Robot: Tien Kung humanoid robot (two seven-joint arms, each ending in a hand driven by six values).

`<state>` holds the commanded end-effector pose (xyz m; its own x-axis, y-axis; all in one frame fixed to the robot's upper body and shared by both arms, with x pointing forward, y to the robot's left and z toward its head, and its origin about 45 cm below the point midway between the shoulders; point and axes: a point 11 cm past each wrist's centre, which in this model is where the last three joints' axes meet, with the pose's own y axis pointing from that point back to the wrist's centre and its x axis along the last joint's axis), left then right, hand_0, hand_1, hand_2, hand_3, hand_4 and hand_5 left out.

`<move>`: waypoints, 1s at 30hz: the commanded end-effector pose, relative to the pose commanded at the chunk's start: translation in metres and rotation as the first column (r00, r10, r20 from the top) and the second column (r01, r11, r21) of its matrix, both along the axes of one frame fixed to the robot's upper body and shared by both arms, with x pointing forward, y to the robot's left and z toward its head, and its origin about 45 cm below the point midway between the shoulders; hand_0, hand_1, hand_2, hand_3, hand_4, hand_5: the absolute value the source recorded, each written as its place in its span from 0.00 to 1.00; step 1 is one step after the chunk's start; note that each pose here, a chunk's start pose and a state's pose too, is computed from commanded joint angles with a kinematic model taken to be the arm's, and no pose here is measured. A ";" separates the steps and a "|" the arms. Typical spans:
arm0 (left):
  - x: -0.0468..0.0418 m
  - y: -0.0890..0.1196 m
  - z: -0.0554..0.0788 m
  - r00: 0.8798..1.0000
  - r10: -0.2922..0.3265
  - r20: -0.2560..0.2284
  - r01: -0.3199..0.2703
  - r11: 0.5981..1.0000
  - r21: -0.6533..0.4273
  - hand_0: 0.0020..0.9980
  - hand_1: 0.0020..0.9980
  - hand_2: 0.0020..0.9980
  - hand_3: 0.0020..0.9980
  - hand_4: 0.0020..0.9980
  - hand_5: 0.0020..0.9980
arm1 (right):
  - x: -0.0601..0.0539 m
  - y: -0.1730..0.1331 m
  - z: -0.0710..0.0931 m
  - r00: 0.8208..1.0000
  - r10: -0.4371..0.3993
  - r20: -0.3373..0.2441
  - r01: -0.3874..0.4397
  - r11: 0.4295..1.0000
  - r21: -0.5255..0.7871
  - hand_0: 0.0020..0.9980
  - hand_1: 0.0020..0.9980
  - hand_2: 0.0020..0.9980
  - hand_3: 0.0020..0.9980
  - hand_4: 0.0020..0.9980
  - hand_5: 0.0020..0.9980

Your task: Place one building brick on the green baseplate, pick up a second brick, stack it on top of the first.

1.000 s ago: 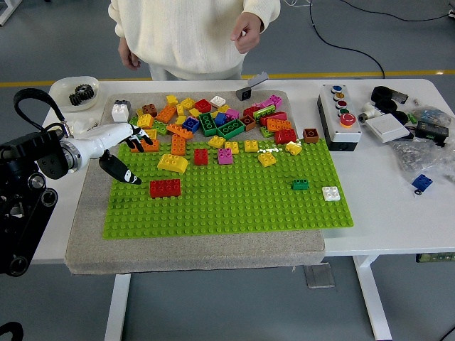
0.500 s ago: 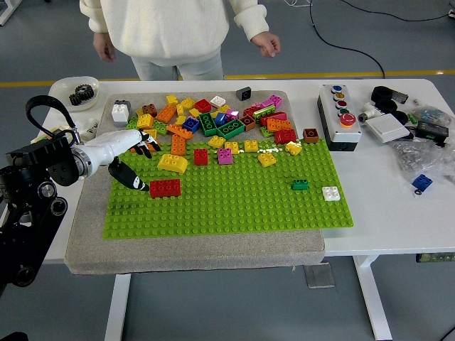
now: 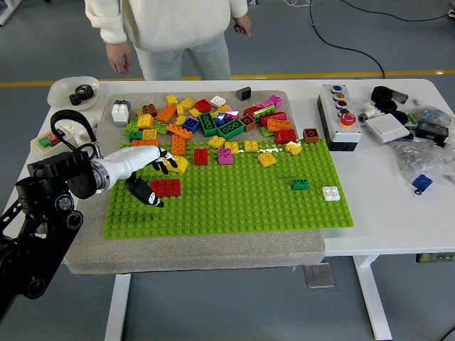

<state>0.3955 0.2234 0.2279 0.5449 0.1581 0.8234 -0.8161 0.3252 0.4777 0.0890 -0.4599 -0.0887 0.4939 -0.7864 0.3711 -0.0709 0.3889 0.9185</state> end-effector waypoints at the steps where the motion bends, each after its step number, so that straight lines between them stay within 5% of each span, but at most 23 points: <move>1: 0.0003 -0.001 -0.001 1.000 -0.006 -0.002 0.006 1.000 0.001 0.84 0.73 0.68 0.74 1.00 0.11 | 0.001 0.000 0.000 1.000 0.000 0.001 0.000 1.000 0.000 0.75 0.66 0.73 0.62 0.83 0.29; 15: 0.0095 -0.003 -0.002 0.998 -0.059 0.015 0.059 0.998 0.000 0.84 0.73 0.67 0.74 0.99 0.11 | 0.002 0.001 0.000 1.000 0.000 0.005 0.000 1.000 0.003 0.75 0.66 0.73 0.62 0.83 0.29; 30: 0.0192 0.005 0.004 0.995 -0.081 0.053 0.081 0.997 0.008 0.82 0.70 0.56 0.60 0.92 0.07 | 0.003 0.001 0.000 1.000 0.002 0.006 -0.002 1.000 0.002 0.75 0.66 0.73 0.62 0.83 0.29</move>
<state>0.4147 0.2280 0.2320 0.5109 0.1099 0.8526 -0.8116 0.3885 0.4363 0.0920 -0.4592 -0.0884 0.4929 -0.7863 0.3724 -0.0773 0.3868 0.9189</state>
